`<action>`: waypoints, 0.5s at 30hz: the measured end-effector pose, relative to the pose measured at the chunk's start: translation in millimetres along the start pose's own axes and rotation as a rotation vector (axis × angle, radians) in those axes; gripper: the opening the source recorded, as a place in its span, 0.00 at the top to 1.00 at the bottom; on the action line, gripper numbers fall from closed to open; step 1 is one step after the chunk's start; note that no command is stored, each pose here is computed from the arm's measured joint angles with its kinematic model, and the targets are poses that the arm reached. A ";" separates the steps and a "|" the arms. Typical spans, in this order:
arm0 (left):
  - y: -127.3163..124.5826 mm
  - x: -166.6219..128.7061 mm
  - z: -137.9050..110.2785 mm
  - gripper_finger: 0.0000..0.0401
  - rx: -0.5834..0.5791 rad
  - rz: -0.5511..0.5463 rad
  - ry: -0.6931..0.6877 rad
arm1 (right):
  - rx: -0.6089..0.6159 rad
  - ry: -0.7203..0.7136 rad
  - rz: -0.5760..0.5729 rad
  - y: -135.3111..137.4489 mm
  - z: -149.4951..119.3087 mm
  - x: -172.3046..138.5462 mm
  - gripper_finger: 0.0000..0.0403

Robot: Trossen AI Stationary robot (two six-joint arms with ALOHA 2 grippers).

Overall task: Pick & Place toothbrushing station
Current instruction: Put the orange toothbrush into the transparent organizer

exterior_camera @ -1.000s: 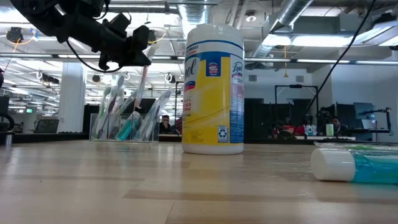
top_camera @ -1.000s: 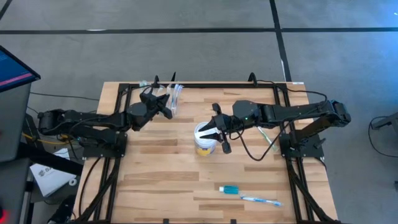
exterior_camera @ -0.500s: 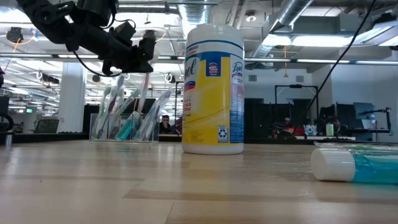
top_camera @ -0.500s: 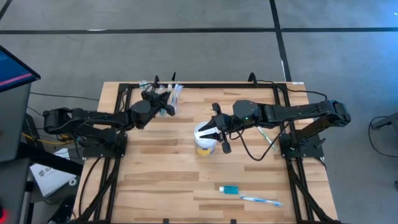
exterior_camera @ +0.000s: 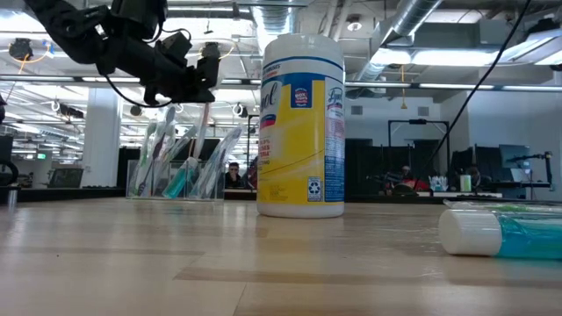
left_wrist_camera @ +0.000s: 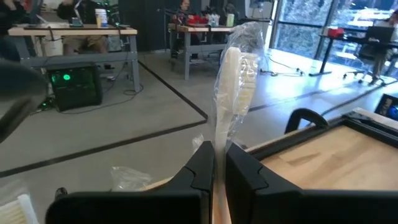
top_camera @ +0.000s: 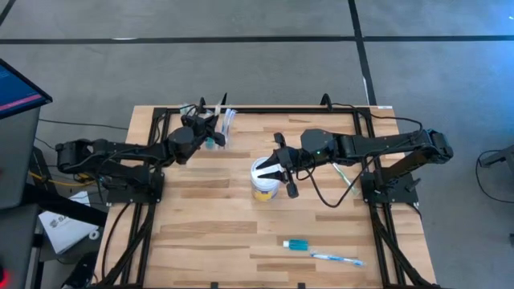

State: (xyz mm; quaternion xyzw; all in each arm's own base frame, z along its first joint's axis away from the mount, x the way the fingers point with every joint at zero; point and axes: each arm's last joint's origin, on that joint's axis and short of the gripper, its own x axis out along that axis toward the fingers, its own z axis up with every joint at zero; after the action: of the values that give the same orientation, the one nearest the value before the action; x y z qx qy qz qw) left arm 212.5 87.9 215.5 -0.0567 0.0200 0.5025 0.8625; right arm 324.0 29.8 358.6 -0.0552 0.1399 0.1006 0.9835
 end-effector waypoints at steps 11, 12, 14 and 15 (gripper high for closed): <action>-4.0 15.8 -17.3 0.98 0.036 0.016 0.016 | 0.000 -0.002 0.000 0.0 0.2 0.0 0.74; -4.2 17.1 -19.8 0.98 0.043 0.019 0.025 | 0.000 0.000 0.000 0.0 0.0 0.0 0.74; -4.9 18.8 -23.7 0.98 0.048 0.022 0.036 | 0.000 0.002 0.000 0.0 -0.2 0.0 0.74; -5.2 19.5 -25.1 0.98 0.052 0.022 0.039 | -0.001 0.004 0.000 0.0 -0.4 0.0 0.74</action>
State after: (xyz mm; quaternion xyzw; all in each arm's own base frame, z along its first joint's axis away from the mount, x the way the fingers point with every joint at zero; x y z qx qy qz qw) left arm 227.3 99.2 189.2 -0.0441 0.0505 0.5102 0.8575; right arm 323.8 29.8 358.2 -0.0558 0.1417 0.1007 0.9832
